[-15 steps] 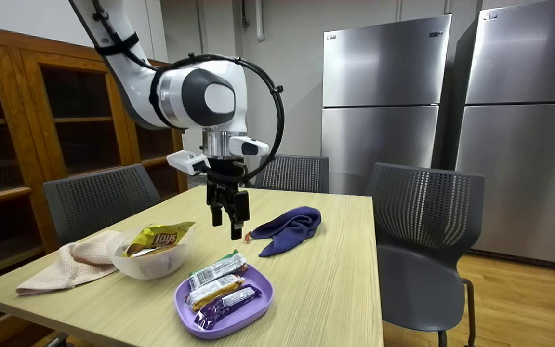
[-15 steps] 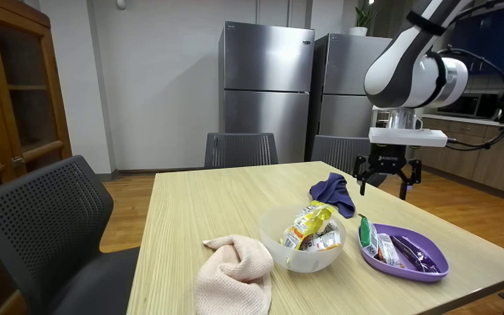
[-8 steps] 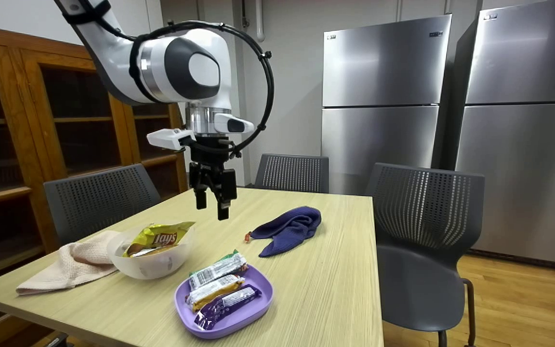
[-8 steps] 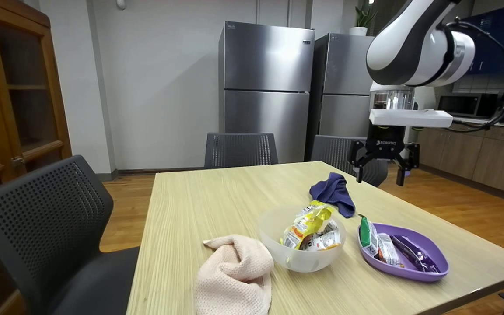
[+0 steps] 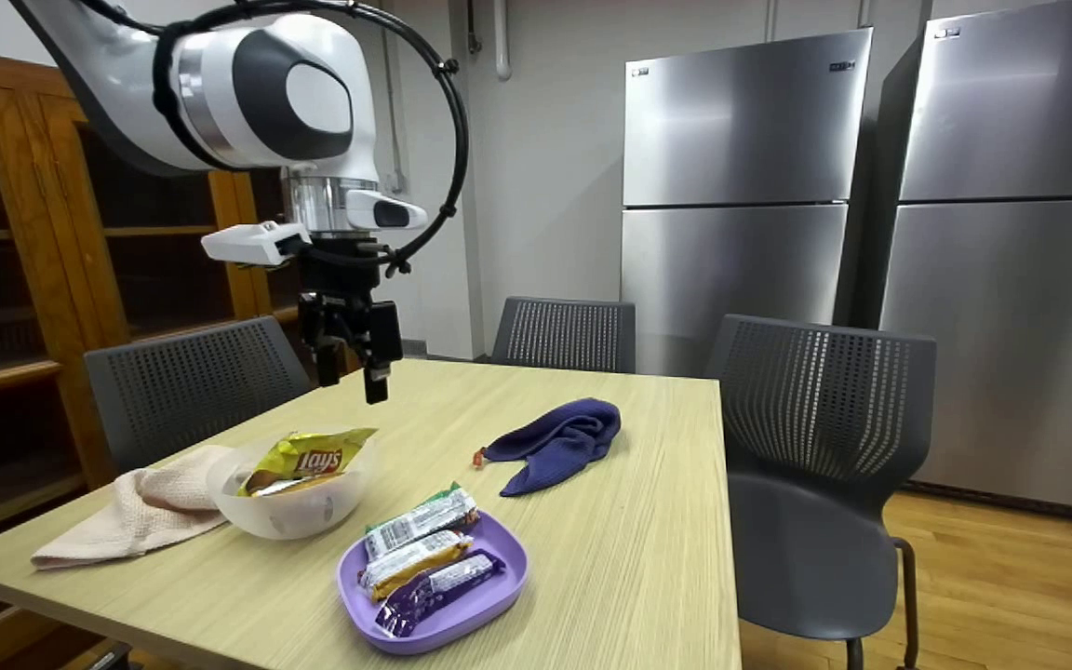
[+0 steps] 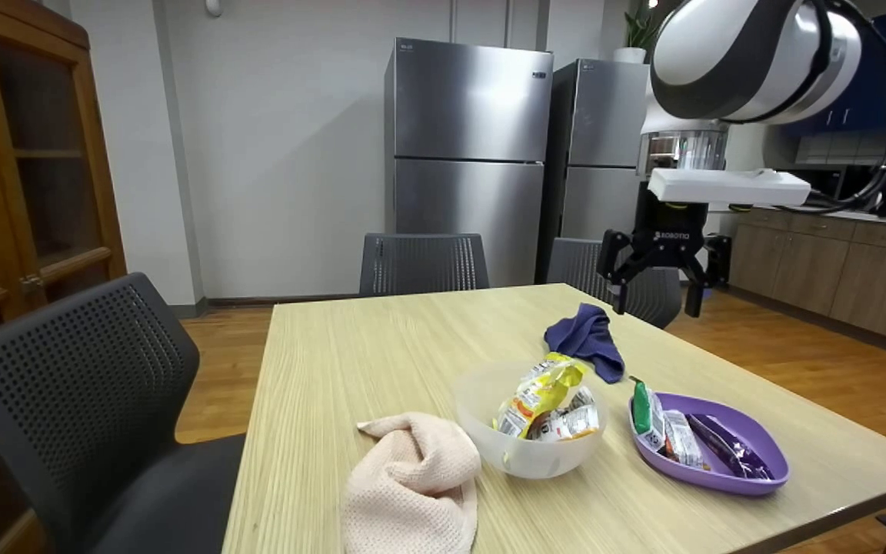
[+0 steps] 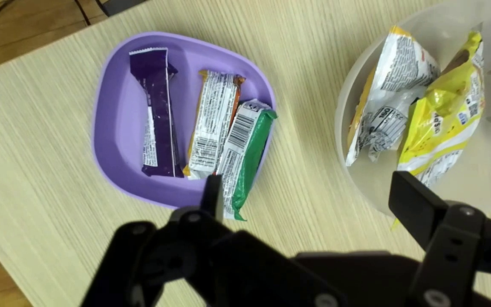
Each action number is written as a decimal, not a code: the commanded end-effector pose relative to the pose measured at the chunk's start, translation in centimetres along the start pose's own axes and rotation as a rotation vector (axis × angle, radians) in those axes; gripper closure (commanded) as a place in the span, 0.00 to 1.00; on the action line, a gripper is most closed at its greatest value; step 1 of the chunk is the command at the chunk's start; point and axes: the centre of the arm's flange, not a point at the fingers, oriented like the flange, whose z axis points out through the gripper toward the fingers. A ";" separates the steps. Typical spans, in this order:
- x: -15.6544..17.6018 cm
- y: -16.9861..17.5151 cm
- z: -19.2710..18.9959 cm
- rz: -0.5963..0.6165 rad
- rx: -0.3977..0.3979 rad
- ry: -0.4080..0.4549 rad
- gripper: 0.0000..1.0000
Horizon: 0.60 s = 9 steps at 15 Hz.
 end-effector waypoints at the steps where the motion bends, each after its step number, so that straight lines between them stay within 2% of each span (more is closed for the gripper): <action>1: -3.4 -0.5 -2.1 -0.069 0.010 0.020 0.00; 5: -5.0 -0.6 -3.1 -0.100 0.014 0.053 0.00; 9: -5.6 -0.6 -3.8 -0.070 0.017 0.064 0.00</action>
